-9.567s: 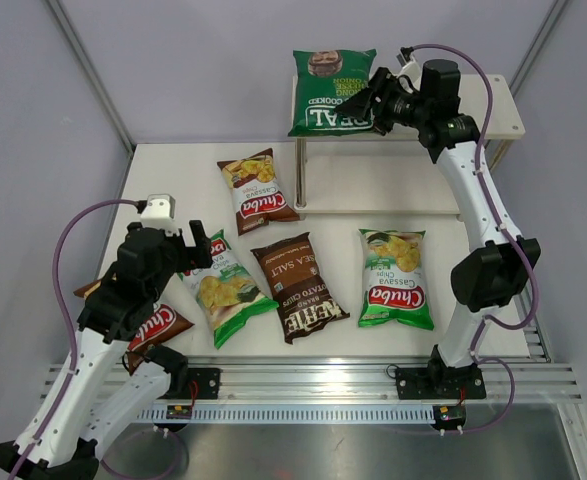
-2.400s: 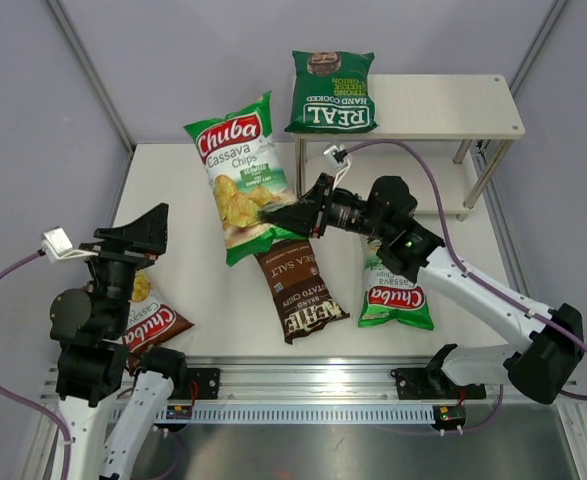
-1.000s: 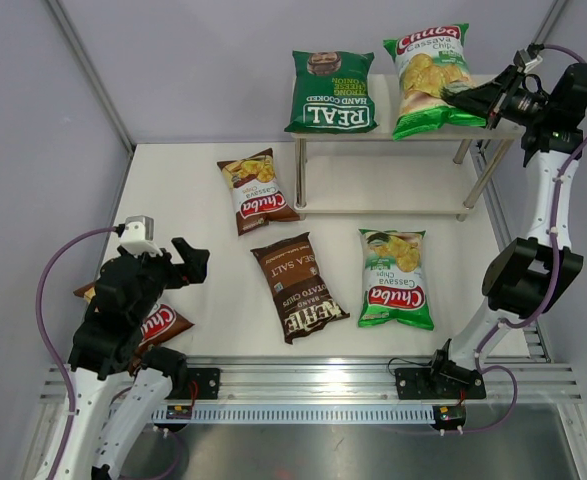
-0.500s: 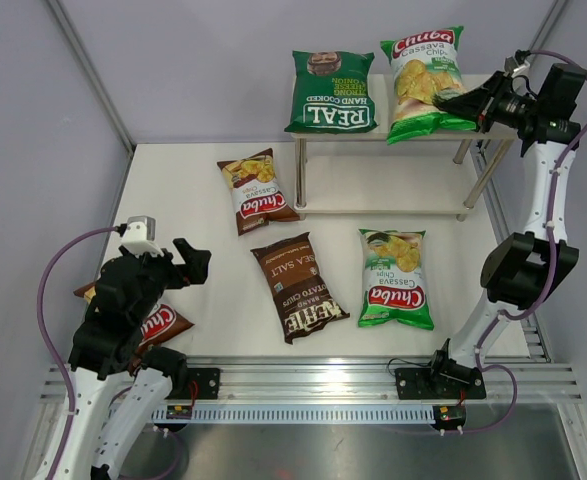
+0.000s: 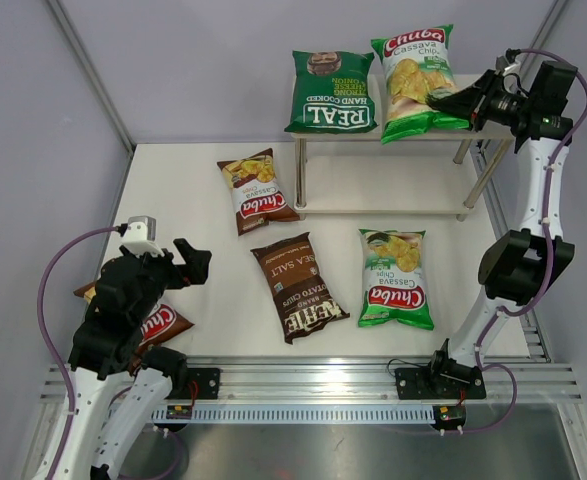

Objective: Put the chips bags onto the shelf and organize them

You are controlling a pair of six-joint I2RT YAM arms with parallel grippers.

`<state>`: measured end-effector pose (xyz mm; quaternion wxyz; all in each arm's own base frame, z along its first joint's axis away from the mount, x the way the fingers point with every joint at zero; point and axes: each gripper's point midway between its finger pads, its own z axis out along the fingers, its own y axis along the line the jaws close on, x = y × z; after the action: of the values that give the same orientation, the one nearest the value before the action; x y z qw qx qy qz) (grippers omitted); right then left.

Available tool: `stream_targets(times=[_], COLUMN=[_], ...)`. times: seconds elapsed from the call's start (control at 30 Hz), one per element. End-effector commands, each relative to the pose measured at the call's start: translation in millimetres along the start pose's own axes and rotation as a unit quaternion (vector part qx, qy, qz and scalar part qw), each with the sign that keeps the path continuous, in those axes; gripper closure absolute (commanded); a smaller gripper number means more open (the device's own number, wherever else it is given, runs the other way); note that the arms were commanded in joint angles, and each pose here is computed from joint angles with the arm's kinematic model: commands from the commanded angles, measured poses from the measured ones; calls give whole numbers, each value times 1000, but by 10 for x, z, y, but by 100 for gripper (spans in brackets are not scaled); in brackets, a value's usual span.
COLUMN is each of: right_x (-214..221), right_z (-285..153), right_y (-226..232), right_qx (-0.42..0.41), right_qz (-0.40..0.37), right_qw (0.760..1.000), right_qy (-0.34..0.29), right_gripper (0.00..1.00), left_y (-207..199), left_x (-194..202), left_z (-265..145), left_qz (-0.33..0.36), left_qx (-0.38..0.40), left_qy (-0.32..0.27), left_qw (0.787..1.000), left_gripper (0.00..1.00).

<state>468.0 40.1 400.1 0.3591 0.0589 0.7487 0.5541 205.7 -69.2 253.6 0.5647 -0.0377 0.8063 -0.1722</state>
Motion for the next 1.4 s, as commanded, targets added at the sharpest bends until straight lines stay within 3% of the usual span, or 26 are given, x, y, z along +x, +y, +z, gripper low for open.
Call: stream_targets(times=[0.0,0.3,1.03,1.17,1.27,1.3,1.37], right_x=[-75,-45,54,23,-15,-34,-76], right_z=[87,167,251,245,202,182,129], right_y=[-14,17,204,184,178,192,198], right_qx=[13,0,-18,-2,10,18,26], right_qz=[-1,18,-3,-14,-26,-30,-34], right_qw=[1000,999,1000,1000,999,999,998], right_qy=[-21,-40,-4,-11,-21,-27,-38], right_gripper=[82,79,72,58,42,32,30], left_y=[-63,-66,-77,-79,-76,-78,-77], left_x=[-67,-60,-52,-56,-46,-52,-52], left_z=[9,4,2,-4,4,2,2], left_qz=[11,10,10,9,9,9,10], left_qx=[17,18,22,23,22,22,22], left_qy=[-13,-12,-11,-13,-11,-12,-12], left_qw=[1000,1000,1000,1000,1000,1000,1000], left_gripper=[1,1,1,1,1,1,1])
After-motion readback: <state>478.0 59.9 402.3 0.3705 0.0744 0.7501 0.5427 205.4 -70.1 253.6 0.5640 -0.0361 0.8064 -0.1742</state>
